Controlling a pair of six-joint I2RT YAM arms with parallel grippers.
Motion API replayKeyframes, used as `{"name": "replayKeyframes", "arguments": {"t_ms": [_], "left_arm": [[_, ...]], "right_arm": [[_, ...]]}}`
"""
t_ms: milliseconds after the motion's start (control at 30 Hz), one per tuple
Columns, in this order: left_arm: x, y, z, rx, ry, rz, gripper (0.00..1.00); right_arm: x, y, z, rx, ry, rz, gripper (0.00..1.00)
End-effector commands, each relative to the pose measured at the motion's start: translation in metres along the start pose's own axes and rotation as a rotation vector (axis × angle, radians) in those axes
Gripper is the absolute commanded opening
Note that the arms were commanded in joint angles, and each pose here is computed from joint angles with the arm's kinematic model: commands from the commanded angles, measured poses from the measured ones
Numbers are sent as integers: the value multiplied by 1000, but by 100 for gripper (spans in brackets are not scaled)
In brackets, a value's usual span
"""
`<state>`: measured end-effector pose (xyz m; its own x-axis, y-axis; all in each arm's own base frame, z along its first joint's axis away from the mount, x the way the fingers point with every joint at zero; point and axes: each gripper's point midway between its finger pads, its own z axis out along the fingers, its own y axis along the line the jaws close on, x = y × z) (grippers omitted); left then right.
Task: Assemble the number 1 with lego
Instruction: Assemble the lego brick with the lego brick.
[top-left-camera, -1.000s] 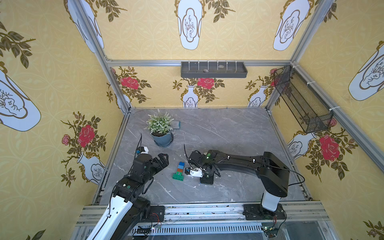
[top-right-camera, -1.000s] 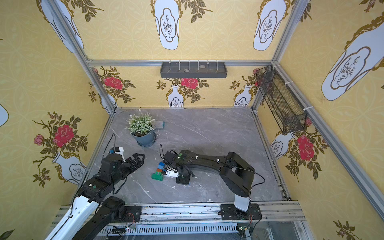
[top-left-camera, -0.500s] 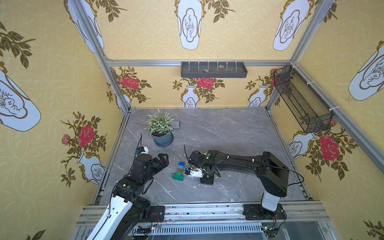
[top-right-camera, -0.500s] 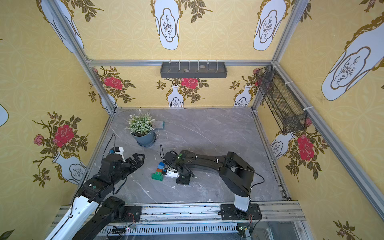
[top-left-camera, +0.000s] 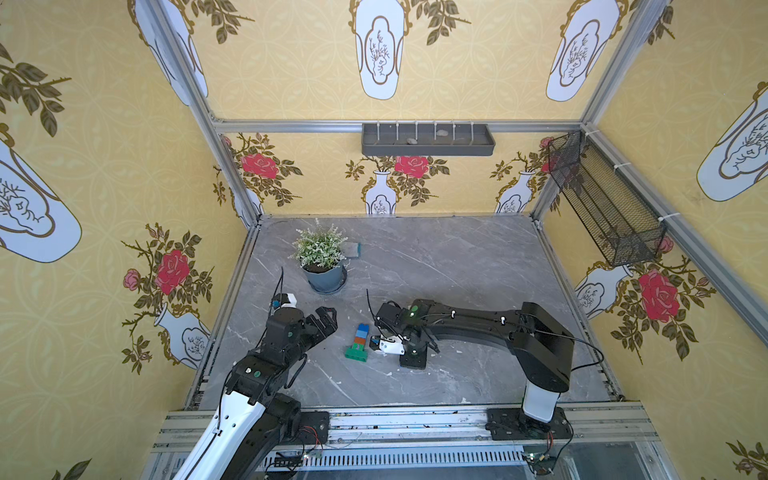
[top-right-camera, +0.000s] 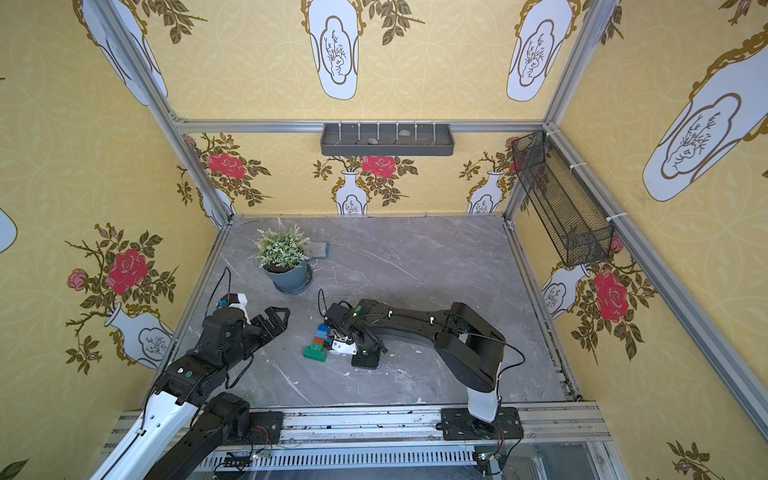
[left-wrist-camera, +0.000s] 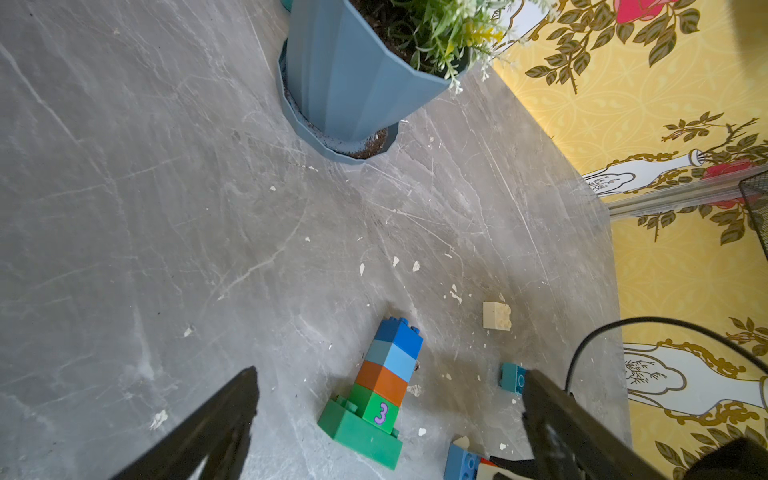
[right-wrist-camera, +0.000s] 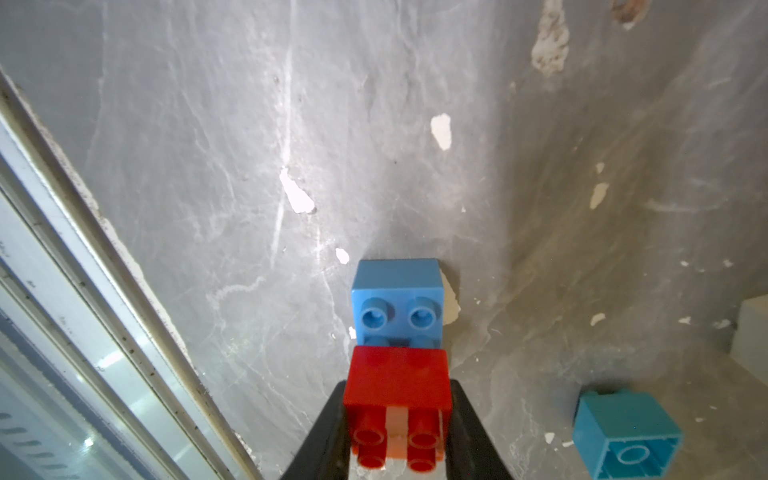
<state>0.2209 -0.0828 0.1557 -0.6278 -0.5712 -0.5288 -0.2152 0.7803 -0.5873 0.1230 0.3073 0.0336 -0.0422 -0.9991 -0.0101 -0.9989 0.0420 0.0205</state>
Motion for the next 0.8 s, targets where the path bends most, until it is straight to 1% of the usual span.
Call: {"name": "replayKeyframes", "arguments": {"t_ms": [0, 33, 67, 133, 233, 333, 567, 667, 767], "left_arm": [[1, 4, 0, -14, -4, 13, 99], [1, 4, 0, -15, -5, 13, 100], [0, 4, 0, -15, -6, 14, 100], [0, 4, 0, -14, -6, 13, 100], [0, 4, 0, -14, -6, 14, 99], [-1, 3, 0, -10, -6, 13, 99], [0, 2, 0, -8, -2, 18, 100], [0, 1, 0, -7, -2, 21, 100], [-1, -1, -1, 0, 1, 28, 100]], "right_arm": [[-2, -1, 10, 7, 5, 1, 0], [-2, -1, 10, 7, 3, 1, 1], [-3, -2, 8, 10, -3, 3, 3], [-6, -2, 5, 15, -21, 7, 15], [-10, -5, 0, 31, -52, 14, 30], [-15, -9, -7, 55, -83, 23, 40], [-18, -9, -17, 66, -122, 30, 55], [-20, -8, -23, 63, -147, 34, 59], [-26, -7, -37, 56, -206, 54, 60]]}}
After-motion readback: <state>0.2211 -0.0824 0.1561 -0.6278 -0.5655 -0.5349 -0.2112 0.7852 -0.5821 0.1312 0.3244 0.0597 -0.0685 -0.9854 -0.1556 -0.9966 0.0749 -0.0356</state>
